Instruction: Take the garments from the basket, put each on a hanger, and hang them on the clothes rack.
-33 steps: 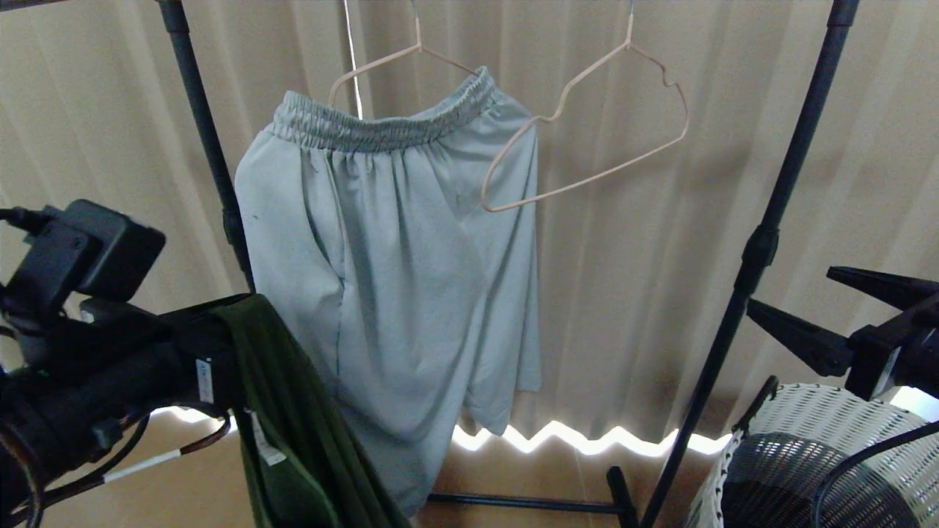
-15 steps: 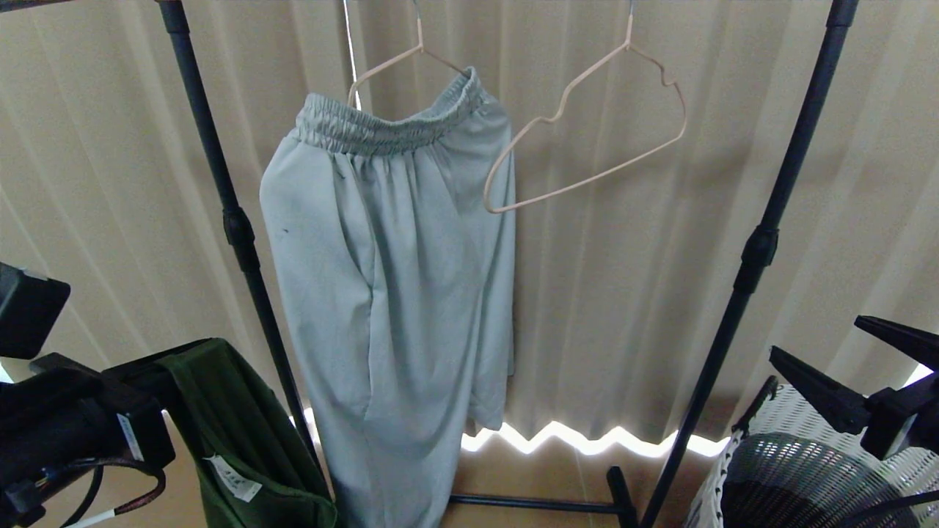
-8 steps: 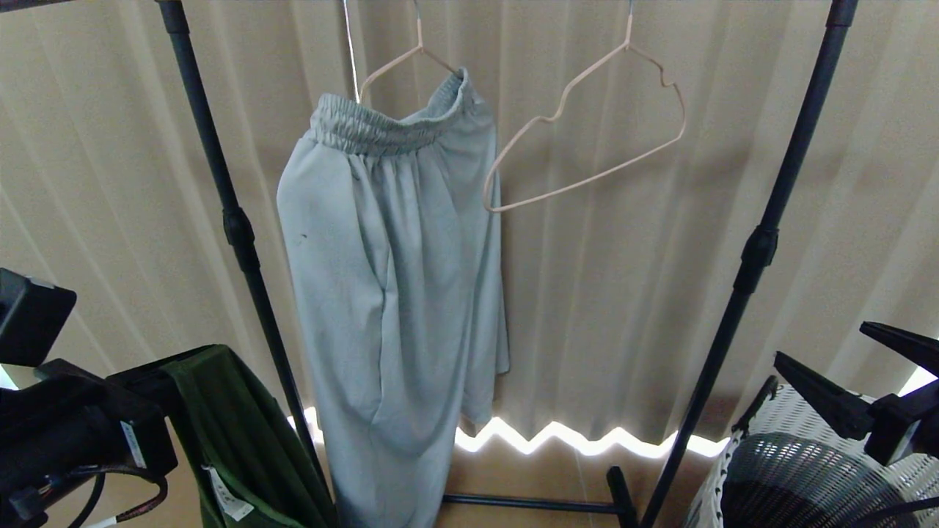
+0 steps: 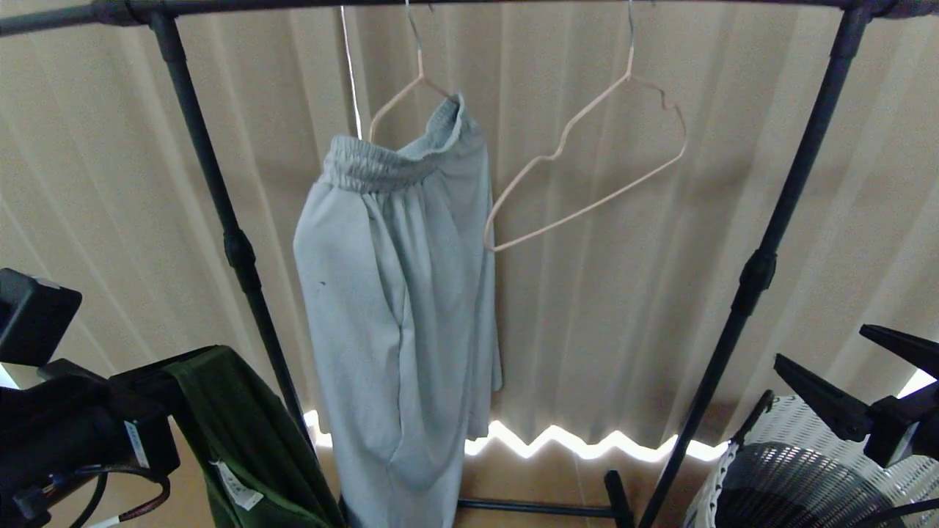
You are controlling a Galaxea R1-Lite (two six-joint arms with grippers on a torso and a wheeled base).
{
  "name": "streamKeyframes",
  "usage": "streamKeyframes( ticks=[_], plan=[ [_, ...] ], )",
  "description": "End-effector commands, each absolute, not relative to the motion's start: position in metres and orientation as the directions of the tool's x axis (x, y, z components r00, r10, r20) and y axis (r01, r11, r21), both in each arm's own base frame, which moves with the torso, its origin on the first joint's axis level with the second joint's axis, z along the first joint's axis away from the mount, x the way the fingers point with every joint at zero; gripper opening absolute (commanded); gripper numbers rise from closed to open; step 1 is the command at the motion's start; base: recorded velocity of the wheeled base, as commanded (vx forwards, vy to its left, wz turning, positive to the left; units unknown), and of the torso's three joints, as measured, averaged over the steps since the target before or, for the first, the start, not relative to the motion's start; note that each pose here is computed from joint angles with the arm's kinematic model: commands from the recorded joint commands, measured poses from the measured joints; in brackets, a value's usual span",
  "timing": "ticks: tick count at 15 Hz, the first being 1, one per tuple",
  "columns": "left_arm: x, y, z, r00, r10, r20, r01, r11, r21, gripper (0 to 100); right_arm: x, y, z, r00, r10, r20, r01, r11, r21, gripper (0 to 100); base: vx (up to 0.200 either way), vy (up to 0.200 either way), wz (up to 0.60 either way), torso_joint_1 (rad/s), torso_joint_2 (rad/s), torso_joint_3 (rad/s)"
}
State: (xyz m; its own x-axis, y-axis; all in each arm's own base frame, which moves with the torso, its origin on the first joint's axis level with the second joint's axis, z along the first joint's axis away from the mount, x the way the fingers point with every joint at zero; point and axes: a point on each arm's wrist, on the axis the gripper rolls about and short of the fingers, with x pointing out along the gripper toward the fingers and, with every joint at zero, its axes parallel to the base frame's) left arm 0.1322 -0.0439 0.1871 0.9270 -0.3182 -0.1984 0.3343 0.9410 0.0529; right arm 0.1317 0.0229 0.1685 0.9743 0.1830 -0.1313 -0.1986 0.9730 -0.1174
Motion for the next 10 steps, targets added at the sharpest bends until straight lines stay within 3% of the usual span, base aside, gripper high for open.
streamKeyframes(
  ticks=[1, 10],
  plan=[
    [0.1323, -0.044, 0.1866, 0.926, -0.319, -0.201, 0.335, 0.941, 0.053, 0, 0.1317, 0.023, 0.1672, 0.973, 0.184, -0.139, -0.201, 0.973, -0.117, 100, 0.0, 0.0, 0.0, 0.105, -0.56, -0.31],
    [0.1314, -0.0437, 0.1868, 0.927, -0.319, -0.198, 0.336, 0.94, 0.059, 0, 0.1311, 0.023, 0.1659, 0.972, 0.186, -0.142, -0.203, 0.972, -0.117, 100, 0.0, 0.0, 0.0, 0.161, -0.48, -0.307]
  ],
)
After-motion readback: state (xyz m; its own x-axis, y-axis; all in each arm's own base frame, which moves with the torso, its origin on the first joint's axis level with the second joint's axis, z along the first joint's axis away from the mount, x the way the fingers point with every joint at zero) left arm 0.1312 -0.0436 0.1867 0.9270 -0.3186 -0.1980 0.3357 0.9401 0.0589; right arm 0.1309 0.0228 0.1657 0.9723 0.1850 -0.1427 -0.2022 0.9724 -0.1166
